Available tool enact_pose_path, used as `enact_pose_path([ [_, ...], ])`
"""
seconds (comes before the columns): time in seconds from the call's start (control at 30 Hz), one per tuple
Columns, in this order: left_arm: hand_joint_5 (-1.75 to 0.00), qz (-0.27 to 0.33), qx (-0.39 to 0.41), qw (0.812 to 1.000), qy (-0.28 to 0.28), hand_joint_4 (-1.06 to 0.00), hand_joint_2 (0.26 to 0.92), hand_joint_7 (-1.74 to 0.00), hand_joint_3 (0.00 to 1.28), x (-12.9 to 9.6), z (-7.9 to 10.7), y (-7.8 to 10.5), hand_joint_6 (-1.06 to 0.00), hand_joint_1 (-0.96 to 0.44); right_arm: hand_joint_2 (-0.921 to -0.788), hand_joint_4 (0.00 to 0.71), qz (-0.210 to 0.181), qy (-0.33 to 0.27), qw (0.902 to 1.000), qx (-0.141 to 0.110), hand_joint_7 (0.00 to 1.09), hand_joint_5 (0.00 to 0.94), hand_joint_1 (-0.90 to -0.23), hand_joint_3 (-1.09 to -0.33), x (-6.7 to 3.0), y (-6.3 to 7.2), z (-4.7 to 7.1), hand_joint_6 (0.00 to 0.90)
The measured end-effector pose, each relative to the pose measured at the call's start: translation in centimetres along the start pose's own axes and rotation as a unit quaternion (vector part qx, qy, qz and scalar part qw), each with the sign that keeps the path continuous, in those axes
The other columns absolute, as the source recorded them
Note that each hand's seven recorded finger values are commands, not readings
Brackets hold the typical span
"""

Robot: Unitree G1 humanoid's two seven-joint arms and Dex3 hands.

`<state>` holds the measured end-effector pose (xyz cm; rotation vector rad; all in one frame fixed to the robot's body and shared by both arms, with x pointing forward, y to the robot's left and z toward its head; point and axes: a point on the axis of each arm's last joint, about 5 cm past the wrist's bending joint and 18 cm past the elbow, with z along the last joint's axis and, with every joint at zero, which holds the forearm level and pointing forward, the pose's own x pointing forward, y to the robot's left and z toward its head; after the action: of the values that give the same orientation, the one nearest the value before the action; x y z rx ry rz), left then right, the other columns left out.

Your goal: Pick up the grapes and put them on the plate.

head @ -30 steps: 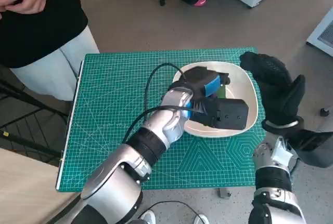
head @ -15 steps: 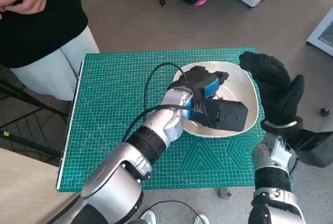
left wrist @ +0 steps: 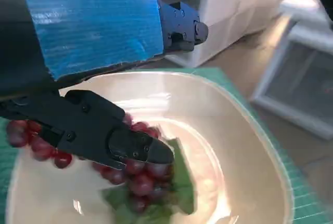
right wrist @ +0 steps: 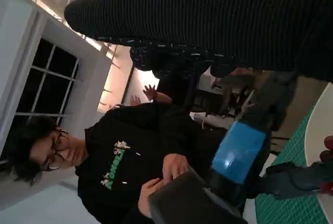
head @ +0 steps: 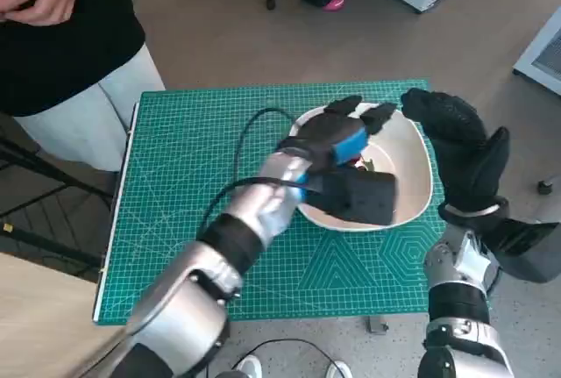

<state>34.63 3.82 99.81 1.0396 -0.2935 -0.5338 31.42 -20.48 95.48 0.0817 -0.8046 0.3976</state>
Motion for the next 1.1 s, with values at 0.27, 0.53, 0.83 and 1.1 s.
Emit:
enact_pose_path([
  [0.27,-0.01,0.077,-0.14,0.986,-0.045,-0.01,0.921,-0.02,0.19,-3.1,-4.4,1.1,-0.11,-0.42,-0.921,0.347,-0.001,-0.001,1.0,-0.002,0.01,0.004,-0.572,-0.575,-0.17,0.1,0.0,0.452],
  [0.53,-0.02,0.154,-0.209,0.963,-0.069,-0.08,0.921,-0.04,0.26,-7.4,-8.5,0.8,-0.15,-0.41,-0.921,0.349,-0.005,0.0,1.0,-0.002,0.0,0.004,-0.563,-0.575,-0.35,0.3,-0.1,0.453],
  [0.83,-0.03,0.216,-0.281,0.93,-0.102,-0.12,0.921,-0.06,0.29,-11.4,-10.8,0.4,-0.21,-0.44,-0.921,0.351,0.0,0.005,1.0,-0.002,0.0,0.003,-0.561,-0.583,-0.21,0.8,-0.3,0.444],
  [1.1,-0.02,0.243,-0.326,0.905,-0.127,-0.13,0.921,-0.05,0.29,-13.7,-11.5,-0.2,-0.21,-0.42,-0.921,0.353,0.003,0.011,0.9999,-0.003,0.0,0.003,-0.57,-0.591,-0.02,0.9,-0.4,0.443],
])
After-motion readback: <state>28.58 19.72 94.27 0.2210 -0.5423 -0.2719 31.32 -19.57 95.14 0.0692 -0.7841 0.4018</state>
